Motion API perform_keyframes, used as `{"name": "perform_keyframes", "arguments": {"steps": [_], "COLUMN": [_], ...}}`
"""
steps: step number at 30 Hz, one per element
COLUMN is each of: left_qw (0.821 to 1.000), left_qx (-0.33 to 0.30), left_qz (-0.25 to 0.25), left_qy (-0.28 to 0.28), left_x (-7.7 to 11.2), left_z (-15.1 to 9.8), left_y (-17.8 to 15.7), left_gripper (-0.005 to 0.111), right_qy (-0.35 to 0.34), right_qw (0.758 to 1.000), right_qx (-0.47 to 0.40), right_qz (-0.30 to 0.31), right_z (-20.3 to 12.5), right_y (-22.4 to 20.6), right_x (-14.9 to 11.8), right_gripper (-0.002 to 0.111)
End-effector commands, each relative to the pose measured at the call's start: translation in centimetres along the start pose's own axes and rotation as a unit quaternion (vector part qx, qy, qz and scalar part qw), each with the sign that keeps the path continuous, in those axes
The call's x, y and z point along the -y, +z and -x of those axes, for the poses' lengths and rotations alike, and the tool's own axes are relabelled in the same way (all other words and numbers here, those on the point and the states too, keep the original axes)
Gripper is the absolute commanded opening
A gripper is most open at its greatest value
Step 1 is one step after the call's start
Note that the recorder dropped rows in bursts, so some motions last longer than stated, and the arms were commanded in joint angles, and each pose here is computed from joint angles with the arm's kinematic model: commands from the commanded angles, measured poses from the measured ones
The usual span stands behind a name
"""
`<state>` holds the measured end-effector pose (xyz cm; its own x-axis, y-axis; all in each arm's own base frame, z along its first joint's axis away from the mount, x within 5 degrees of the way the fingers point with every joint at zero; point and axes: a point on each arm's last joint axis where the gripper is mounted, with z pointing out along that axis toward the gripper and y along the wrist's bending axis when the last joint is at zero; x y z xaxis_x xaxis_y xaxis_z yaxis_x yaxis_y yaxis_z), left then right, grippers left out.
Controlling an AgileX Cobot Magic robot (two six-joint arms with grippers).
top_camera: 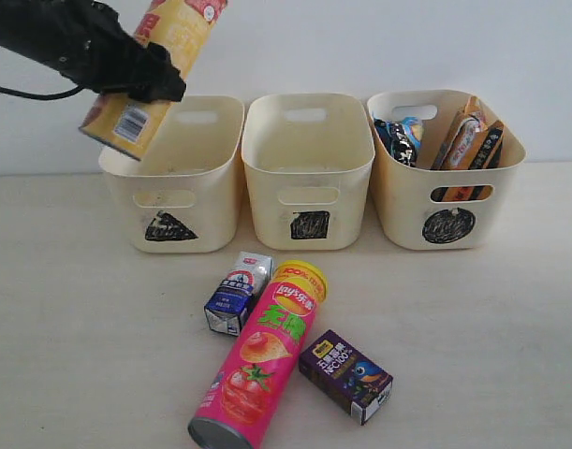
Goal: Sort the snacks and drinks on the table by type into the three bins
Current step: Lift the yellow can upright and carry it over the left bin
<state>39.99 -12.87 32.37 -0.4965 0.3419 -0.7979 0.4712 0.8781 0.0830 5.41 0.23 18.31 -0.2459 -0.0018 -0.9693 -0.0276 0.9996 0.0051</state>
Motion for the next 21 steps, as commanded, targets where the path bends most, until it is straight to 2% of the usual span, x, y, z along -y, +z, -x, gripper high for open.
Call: {"name": "perform_keyframes", "arguments": {"steps": [1, 5, 8, 16, 21], "left_qw": [0.998, 0.996, 0.994, 0.992, 0.992], "left_qx": [0.056, 0.079, 0.081, 0.056, 0.031], "left_qz": [0.019, 0.039, 0.048, 0.066, 0.067], "left_qy": [-0.038, -0.026, -0.052, -0.094, -0.102], "left_x": [-0.8, -1.8, -3.0, -6.1, -6.6], "left_z": [1.9, 2.4, 2.1, -0.4, -2.1], "left_y": [3.0, 6.1, 8.2, 12.4, 13.9], "left_gripper": [0.004, 0.004, 0.004, 0.004, 0.006], "right_qy": [-0.002, -0.002, -0.002, -0.002, -0.002], "right_qw": [1.000, 1.000, 1.000, 1.000, 1.000], "right_qx": [0.005, 0.005, 0.005, 0.005, 0.005], "right_qz": [0.000, 0.000, 0.000, 0.000, 0.000], "right_z": [0.1, 0.1, 0.1, 0.1, 0.1], "right_y": [0.0, 0.0, 0.0, 0.0, 0.0], "right_x": [0.0, 0.0, 0.0, 0.0, 0.0], "right_gripper": [0.000, 0.000, 0.000, 0.000, 0.000]}}
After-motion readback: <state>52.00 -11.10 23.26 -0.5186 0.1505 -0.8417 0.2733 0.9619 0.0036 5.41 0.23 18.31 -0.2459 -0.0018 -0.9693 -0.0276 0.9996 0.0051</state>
